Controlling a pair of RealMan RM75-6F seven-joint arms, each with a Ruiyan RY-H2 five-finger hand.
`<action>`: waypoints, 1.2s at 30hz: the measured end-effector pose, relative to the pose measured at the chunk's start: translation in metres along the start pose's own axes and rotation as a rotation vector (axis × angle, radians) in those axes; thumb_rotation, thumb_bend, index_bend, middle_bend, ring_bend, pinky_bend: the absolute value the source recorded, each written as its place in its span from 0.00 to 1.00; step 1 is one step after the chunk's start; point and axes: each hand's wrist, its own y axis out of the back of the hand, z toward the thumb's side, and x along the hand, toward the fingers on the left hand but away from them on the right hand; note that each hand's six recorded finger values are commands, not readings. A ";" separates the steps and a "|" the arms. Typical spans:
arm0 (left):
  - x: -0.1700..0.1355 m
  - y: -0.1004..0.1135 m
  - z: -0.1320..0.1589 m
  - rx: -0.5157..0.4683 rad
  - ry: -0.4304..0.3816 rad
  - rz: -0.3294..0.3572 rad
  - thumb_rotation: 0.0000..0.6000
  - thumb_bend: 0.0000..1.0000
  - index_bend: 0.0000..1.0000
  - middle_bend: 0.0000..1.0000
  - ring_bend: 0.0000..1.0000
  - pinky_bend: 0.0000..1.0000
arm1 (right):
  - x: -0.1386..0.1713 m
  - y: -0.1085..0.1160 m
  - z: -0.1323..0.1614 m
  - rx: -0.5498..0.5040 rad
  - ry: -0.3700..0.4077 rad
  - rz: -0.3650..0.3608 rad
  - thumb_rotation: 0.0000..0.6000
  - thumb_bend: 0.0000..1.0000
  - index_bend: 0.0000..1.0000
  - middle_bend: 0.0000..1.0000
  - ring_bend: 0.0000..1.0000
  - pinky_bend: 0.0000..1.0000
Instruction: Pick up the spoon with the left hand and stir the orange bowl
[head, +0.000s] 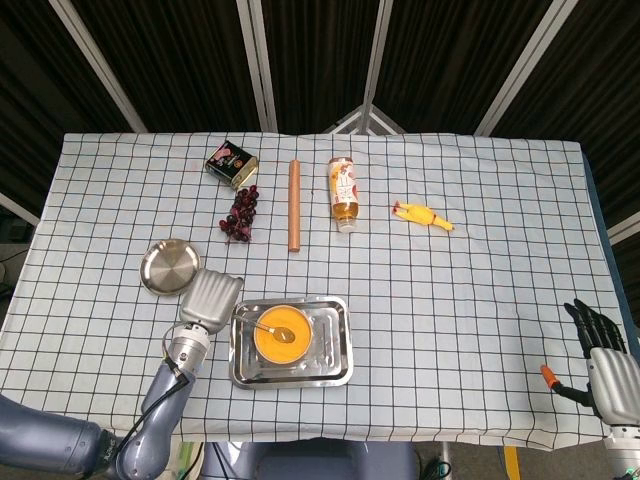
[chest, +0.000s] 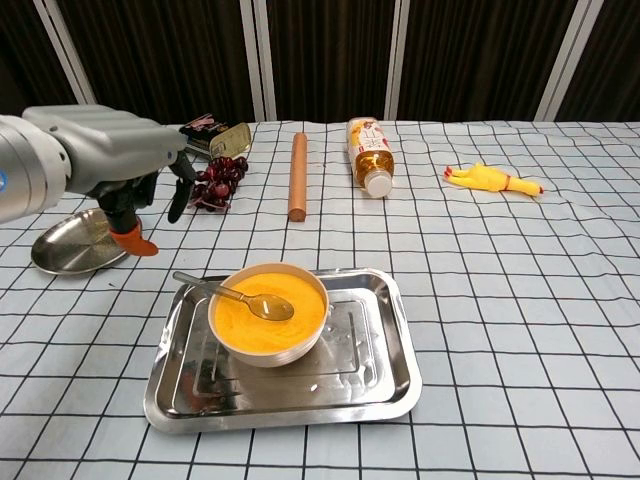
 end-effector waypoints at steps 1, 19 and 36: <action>0.001 -0.002 0.002 0.006 -0.001 -0.009 1.00 0.41 0.49 1.00 1.00 1.00 | 0.000 0.000 0.000 0.000 0.000 0.000 1.00 0.34 0.00 0.00 0.00 0.00; 0.005 -0.022 0.028 0.032 -0.028 -0.075 1.00 0.47 0.47 1.00 1.00 1.00 | 0.000 0.000 0.000 -0.004 0.001 0.004 1.00 0.34 0.00 0.00 0.00 0.00; 0.010 -0.027 0.036 0.032 -0.023 -0.075 1.00 0.48 0.50 1.00 1.00 1.00 | 0.000 0.000 0.001 -0.007 0.001 0.006 1.00 0.34 0.00 0.00 0.00 0.00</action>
